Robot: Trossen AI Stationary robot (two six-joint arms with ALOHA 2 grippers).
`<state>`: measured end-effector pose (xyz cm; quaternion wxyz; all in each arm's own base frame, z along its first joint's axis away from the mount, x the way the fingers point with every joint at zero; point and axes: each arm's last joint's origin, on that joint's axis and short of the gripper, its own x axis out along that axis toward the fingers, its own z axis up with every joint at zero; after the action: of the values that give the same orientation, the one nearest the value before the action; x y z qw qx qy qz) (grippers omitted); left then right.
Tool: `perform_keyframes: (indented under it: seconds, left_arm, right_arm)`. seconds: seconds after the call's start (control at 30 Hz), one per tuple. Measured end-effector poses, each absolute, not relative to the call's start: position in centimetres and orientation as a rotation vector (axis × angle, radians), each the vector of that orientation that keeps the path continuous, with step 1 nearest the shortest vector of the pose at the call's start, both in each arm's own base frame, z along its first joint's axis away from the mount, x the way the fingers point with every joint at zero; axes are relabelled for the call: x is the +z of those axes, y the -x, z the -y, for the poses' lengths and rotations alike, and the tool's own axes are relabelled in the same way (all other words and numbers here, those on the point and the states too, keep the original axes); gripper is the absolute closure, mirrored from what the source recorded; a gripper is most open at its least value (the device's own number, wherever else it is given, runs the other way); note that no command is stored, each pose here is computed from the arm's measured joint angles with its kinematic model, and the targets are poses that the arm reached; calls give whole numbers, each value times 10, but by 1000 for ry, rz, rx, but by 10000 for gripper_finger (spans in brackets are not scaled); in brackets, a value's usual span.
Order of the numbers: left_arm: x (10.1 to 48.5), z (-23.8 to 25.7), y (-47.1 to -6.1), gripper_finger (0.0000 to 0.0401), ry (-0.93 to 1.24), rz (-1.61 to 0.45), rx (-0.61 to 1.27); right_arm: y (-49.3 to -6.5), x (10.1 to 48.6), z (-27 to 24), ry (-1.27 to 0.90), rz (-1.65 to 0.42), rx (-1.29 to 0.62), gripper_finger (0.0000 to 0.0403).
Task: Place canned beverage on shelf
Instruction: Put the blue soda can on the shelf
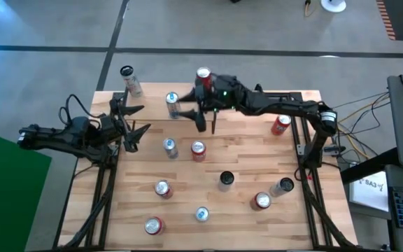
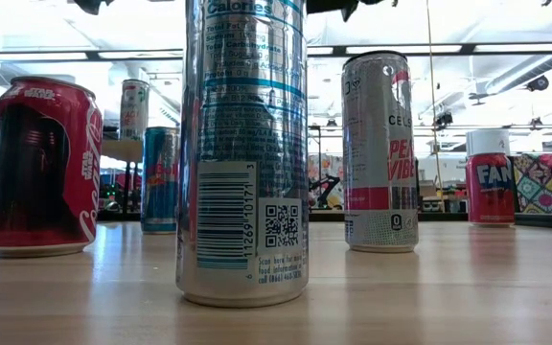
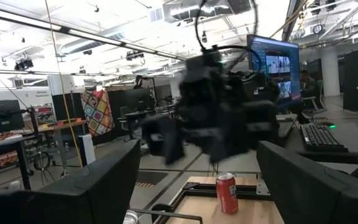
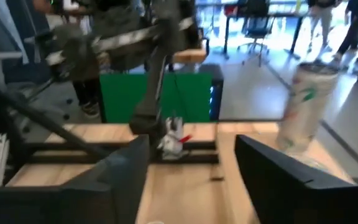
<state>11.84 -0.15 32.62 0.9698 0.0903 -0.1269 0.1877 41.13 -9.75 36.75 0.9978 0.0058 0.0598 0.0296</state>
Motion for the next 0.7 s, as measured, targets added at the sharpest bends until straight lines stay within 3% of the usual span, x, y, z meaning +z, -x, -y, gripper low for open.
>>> perform_keyframes:
  seconds: [0.37,0.7]
  left_arm:
    - [326,2,-118,94,-182,257,379]
    - [326,2,-118,94,-184,254,378]
  right_arm:
    - [-430,341,76,-51,-214,-9,380]
    - [-452,297,84,-106,-311,-148,390]
